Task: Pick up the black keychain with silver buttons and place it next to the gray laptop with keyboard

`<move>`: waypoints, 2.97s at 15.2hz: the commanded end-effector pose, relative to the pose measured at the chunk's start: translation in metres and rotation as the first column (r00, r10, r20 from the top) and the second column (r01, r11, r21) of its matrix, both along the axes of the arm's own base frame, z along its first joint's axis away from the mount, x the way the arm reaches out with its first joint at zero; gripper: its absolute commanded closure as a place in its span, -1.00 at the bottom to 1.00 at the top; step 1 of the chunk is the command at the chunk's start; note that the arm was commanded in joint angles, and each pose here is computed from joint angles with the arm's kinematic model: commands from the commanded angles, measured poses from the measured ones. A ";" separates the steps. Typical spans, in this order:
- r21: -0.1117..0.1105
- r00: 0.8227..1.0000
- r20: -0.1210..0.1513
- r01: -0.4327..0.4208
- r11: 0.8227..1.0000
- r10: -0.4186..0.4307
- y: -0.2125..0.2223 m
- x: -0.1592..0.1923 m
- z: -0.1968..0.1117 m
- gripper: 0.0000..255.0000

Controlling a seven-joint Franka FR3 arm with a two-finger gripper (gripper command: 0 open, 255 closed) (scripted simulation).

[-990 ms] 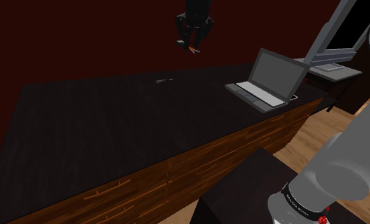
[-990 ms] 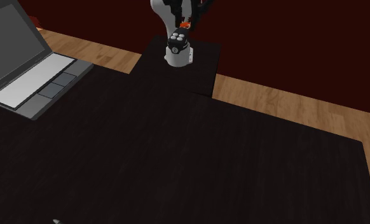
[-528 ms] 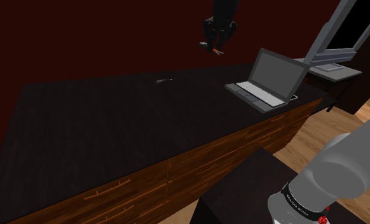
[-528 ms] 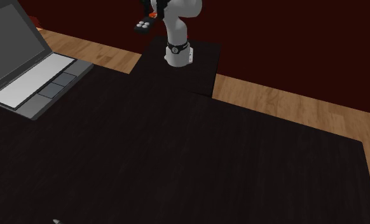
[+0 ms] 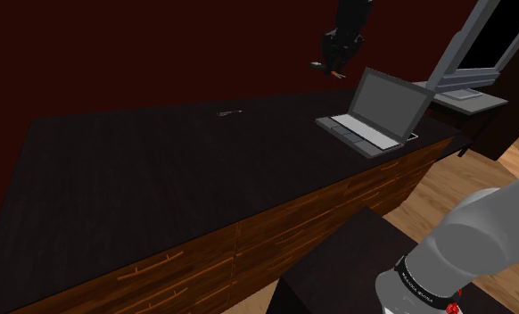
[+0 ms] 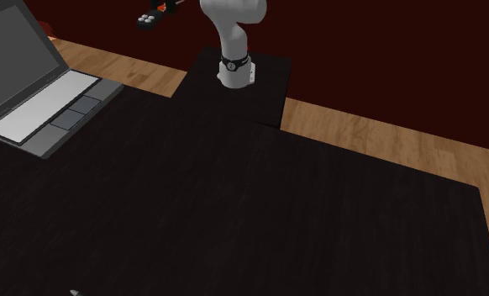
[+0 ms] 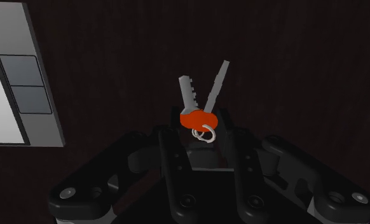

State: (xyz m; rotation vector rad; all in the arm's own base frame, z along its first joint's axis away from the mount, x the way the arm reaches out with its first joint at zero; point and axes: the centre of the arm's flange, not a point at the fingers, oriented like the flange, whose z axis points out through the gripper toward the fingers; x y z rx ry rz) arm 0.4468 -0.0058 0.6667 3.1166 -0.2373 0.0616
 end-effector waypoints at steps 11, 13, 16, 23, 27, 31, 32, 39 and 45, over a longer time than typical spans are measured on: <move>0.000 1.000 0.000 -0.002 1.000 0.002 -0.149 -0.049 0.002 1.00; 0.000 1.000 0.000 -0.002 1.000 0.002 -0.175 -0.058 0.002 1.00; 0.000 1.000 0.000 -0.002 1.000 0.002 -0.177 -0.058 -0.009 1.00; 0.000 1.000 0.000 -0.002 1.000 0.002 -0.177 -0.058 -0.046 1.00; 0.000 1.000 0.000 -0.002 1.000 0.002 -0.177 -0.058 -0.067 1.00; 0.000 1.000 0.000 -0.002 1.000 0.002 -0.177 -0.058 -0.088 1.00; 0.000 1.000 0.000 -0.002 1.000 0.002 -0.177 -0.058 -0.093 1.00; 0.000 1.000 0.000 -0.002 1.000 0.002 -0.177 -0.058 -0.130 1.00; 0.000 1.000 0.000 -0.002 1.000 0.002 -0.177 -0.058 -0.162 1.00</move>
